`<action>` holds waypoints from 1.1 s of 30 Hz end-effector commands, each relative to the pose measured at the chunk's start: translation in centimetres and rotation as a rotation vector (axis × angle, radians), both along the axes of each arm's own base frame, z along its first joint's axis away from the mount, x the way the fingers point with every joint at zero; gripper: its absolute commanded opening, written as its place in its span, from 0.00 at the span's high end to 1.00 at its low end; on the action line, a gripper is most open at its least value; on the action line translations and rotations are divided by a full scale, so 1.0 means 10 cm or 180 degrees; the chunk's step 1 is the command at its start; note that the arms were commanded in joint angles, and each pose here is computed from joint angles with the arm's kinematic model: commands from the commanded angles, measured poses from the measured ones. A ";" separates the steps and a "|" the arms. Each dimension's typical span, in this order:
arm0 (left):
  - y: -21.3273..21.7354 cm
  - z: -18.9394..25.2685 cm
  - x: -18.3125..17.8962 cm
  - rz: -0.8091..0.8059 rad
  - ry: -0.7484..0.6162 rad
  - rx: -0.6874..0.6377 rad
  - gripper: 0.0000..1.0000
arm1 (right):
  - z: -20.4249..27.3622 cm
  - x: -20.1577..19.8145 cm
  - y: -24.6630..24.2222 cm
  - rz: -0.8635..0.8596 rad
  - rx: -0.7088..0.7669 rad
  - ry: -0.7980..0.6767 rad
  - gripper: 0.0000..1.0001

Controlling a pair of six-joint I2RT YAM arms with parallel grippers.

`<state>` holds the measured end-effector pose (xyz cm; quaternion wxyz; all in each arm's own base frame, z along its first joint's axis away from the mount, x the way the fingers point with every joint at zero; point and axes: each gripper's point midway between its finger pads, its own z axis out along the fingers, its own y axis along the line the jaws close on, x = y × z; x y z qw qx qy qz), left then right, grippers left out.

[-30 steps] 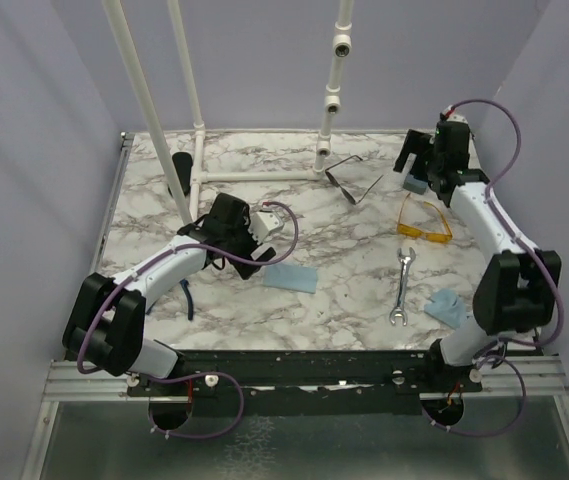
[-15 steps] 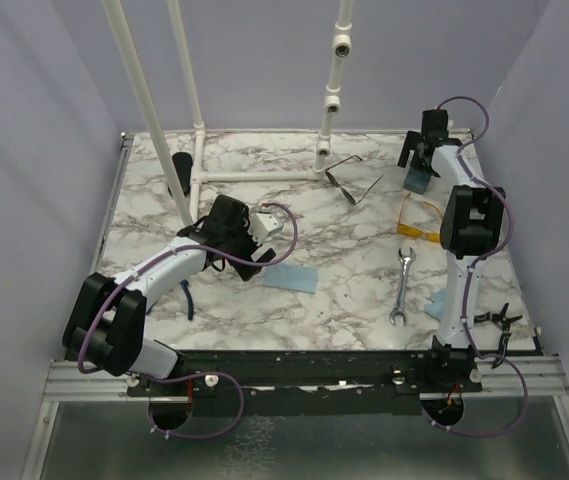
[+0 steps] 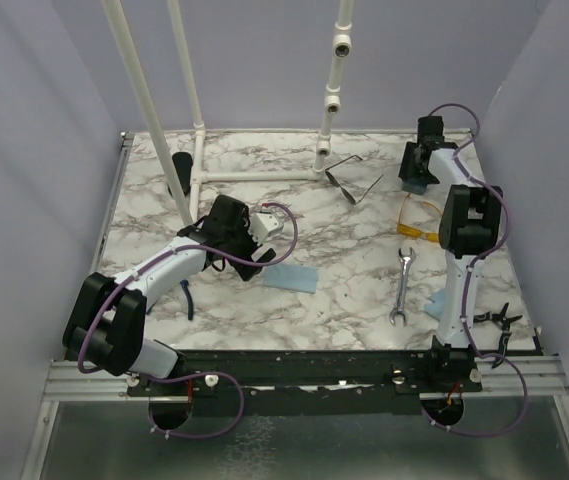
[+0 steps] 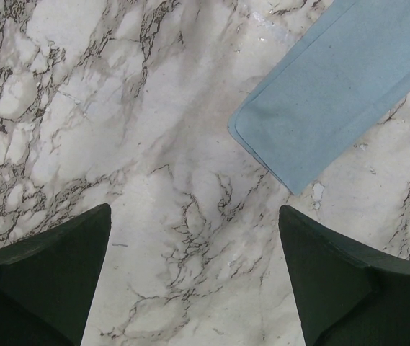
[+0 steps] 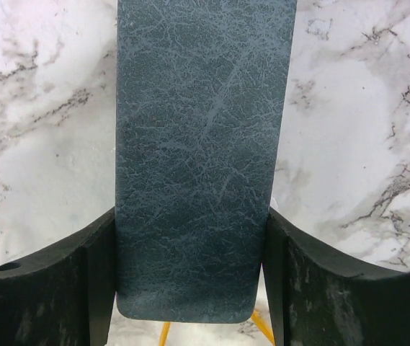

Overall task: Organize the sunglasses
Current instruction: Open the sunglasses case at the center of the board.

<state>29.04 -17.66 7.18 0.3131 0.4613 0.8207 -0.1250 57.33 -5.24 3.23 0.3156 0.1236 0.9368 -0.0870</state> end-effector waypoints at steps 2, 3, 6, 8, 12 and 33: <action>-0.03 -0.02 -0.04 -0.0055 0.0049 -0.0095 0.01 | 0.55 0.03 0.01 0.0157 -0.0026 -0.0326 0.76; -0.03 -0.02 -0.04 -0.0061 0.0052 -0.0096 0.01 | 0.60 0.02 0.01 0.0160 -0.0028 -0.0362 0.77; -0.03 -0.02 -0.05 -0.0071 0.0048 -0.0098 0.01 | 0.65 0.01 0.02 0.0168 -0.0022 -0.0408 0.75; -0.03 -0.01 -0.05 -0.0076 0.0039 -0.0100 0.01 | 0.64 -0.01 0.02 0.0166 -0.0016 -0.0396 0.69; -0.03 -0.01 -0.06 -0.0080 0.0036 -0.0098 0.01 | 0.58 -0.04 0.02 0.0160 -0.0013 -0.0357 0.65; -0.28 0.54 -0.27 -0.0591 0.0188 -0.0681 0.01 | 2.19 -1.48 1.43 0.1901 0.1459 -0.1855 0.96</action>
